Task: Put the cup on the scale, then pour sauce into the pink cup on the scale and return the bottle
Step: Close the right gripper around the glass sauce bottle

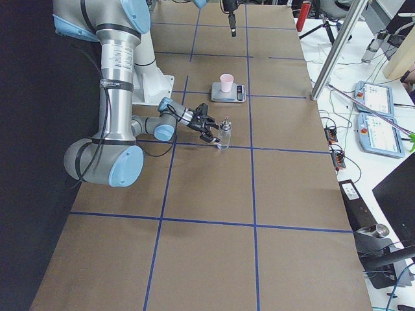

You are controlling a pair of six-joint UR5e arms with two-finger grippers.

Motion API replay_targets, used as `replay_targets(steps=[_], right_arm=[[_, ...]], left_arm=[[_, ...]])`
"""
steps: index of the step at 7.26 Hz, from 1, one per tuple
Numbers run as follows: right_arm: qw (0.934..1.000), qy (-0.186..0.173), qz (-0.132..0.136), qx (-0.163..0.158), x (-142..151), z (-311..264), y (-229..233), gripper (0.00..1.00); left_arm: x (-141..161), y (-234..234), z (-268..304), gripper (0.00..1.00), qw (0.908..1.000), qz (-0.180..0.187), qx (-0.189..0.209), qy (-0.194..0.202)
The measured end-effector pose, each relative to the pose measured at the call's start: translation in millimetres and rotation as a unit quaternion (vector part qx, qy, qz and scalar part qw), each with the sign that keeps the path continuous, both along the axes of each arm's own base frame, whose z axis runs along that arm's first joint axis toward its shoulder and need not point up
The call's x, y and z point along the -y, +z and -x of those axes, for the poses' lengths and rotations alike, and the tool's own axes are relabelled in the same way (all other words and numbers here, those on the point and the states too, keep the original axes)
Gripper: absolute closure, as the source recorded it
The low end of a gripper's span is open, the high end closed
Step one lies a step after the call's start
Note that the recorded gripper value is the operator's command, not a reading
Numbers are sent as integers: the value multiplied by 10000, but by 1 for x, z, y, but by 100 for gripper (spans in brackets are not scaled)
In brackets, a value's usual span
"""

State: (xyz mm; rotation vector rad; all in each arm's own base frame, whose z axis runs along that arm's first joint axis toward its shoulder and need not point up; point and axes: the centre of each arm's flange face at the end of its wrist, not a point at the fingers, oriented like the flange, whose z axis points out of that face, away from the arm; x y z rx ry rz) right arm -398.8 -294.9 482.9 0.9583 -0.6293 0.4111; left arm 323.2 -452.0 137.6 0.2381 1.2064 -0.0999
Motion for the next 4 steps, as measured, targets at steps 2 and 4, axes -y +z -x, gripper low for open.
replay_targets(steps=[2,4], right_arm=[[9996,198,-213,-8,4,2,13,16],[9991,263,-321,-3,4,2,16,16]], left_arm=[[0,0,0,42,10000,-1,-3,3],[0,0,0,42,10000,-4,-5,1]])
